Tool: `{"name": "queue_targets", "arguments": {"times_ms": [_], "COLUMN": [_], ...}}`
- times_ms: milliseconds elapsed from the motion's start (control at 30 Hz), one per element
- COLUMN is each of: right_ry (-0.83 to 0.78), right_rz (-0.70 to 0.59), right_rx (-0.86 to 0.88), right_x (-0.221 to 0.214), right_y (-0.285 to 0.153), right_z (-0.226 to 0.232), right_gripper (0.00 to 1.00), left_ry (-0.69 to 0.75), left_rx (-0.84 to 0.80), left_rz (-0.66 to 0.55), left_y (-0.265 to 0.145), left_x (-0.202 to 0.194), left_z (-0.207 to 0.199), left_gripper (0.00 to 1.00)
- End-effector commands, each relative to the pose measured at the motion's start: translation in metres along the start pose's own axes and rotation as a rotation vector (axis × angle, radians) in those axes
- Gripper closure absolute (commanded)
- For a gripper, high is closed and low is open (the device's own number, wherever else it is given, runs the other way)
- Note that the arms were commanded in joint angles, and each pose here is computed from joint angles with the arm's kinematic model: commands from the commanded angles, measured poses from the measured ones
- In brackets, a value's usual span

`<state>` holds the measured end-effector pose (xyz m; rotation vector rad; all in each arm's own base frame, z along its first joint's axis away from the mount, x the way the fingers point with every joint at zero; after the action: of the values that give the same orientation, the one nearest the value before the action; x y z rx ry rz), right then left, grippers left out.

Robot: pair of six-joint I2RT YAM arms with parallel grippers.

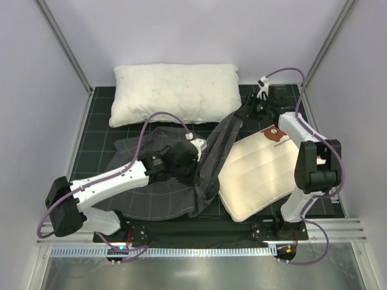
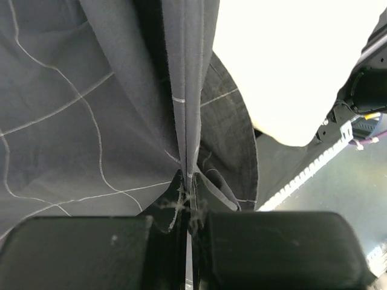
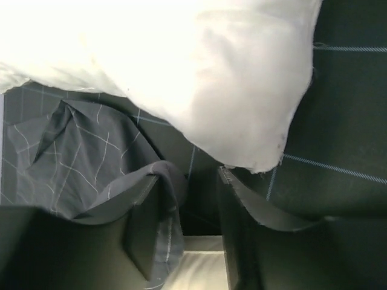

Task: Put the pillow into the pillowcase

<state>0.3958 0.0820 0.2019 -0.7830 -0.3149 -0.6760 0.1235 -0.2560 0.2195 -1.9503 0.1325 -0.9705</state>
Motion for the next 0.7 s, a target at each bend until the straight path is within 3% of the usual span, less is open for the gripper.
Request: {"name": "queue_targets", "arguments": {"times_ms": [0, 133, 233, 433, 667], "right_ry": [-0.050, -0.026, -0.033, 0.076, 0.307], "right_rz": [-0.177, -0.218, -0.235, -0.279, -0.427], "right_rx": [-0.003, -0.133, -0.226, -0.504, -0.630], "right_x": [0.024, 0.007, -0.009, -0.050, -0.110], "right_y": [-0.033, -0.064, -0.095, -0.137, -0.189], "right_z": [0.014, 0.004, -0.002, -0.024, -0.034], "right_gripper": [0.41, 0.14, 0.01, 0.00, 0.00], "left_ry": [0.040, 0.060, 0.082, 0.103, 0.119], "left_rx": [-0.008, 0.048, 0.068, 0.100, 0.068], "left_rz": [-0.074, -0.114, -0.143, -0.182, -0.164], "left_y": [-0.006, -0.010, -0.017, -0.030, -0.020], "left_x": [0.016, 0.027, 0.032, 0.037, 0.031], "left_z": [-0.005, -0.002, -0.001, 0.002, 0.002], "left_gripper": [1.00, 1.00, 0.99, 0.99, 0.99]}}
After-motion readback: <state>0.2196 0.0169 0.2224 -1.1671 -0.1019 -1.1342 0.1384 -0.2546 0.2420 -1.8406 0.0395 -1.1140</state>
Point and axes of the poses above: each gripper's point midway between its finger pads, its own y axis out along the fingers, its own z axis along the line the jaws close on, x = y × z, the point moved 9 cm from there along -y, back along the fingers, and after that the axes turned 14 degrees about y, right-handed, at the moved point
